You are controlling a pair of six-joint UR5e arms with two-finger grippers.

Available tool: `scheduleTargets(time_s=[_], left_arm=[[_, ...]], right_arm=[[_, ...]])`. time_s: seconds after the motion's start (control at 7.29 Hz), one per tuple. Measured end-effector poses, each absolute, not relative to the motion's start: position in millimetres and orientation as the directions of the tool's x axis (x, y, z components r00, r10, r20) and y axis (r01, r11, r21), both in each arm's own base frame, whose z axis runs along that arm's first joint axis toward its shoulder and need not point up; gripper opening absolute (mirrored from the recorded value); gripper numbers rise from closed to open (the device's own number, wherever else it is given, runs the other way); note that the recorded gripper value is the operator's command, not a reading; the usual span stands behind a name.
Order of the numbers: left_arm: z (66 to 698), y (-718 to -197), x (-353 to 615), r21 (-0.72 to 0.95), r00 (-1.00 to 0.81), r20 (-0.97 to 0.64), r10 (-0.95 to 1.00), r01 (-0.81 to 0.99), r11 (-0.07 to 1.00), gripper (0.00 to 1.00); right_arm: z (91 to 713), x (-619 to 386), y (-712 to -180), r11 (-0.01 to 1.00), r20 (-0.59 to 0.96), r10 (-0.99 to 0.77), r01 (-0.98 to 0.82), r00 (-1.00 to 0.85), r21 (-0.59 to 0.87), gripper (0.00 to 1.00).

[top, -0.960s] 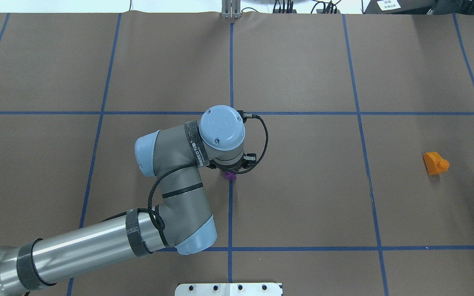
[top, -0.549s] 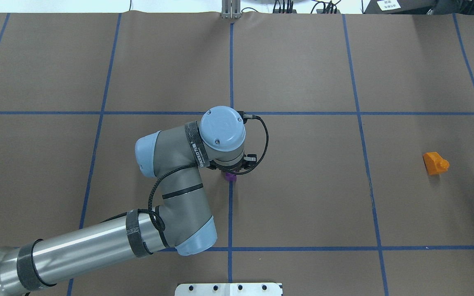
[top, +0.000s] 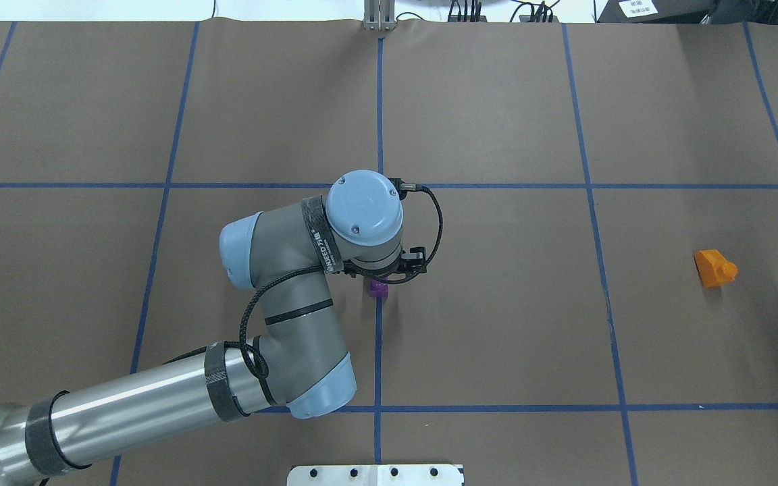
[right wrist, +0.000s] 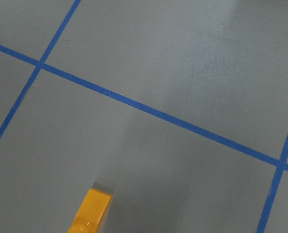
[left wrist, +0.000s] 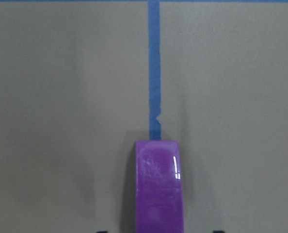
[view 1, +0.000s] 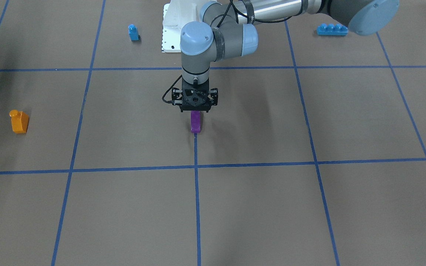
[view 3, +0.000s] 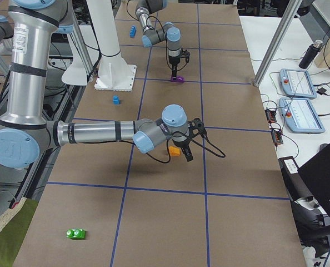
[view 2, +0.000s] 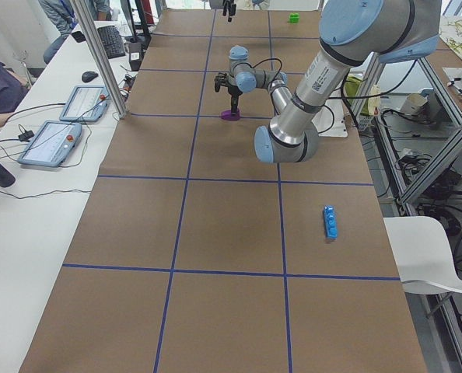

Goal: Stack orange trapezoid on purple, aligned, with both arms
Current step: 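Release the purple block and raise the left gripper away, then lower the right gripper onto the orange trapezoid block and grasp it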

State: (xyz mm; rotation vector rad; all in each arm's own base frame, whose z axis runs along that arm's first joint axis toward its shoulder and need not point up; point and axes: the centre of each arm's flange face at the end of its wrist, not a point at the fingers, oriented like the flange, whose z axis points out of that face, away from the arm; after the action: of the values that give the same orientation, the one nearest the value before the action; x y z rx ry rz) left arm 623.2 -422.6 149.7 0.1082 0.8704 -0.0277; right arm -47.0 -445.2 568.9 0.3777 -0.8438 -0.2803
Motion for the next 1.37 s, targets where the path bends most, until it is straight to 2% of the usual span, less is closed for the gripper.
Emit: scheduleTargets(time_s=[0.27, 0.55, 0.96, 1.23, 1.37], left_arm=[[139.4, -424.7, 563.8, 0.186, 0.619, -0.776, 0.122, 0.04, 0.982, 1.0], [176.6, -411.6, 452.3, 0.317, 0.646, -0.709, 0.282, -0.064, 0.946, 1.0], [249.4, -438.1, 307.7, 0.378, 0.657, -0.636, 0.403, -0.19, 0.906, 1.0], [263.5, -446.4, 283.3, 0.39, 0.666, -0.618, 0.417, -0.201, 0.899, 1.0], [264.1, -447.4, 281.0, 0.392, 0.667, -0.617, 0.418, -0.201, 0.898, 1.0]], right_arm=[[568.6, -47.7, -442.5, 0.909, 0.685, -0.361, 0.074, 0.633, 0.41, 1.0], [565.9, -60.2, -434.5, 0.937, 0.72, -0.295, 0.042, 0.628, 0.348, 0.99], [567.8, -116.8, -409.2, 0.971, 0.728, -0.167, -0.017, 0.665, 0.239, 0.98], [578.8, -167.9, -399.5, 0.976, 0.701, -0.113, -0.053, 0.704, 0.211, 0.93], [586.2, -188.1, -398.4, 0.976, 0.7, -0.106, -0.061, 0.706, 0.21, 0.87]])
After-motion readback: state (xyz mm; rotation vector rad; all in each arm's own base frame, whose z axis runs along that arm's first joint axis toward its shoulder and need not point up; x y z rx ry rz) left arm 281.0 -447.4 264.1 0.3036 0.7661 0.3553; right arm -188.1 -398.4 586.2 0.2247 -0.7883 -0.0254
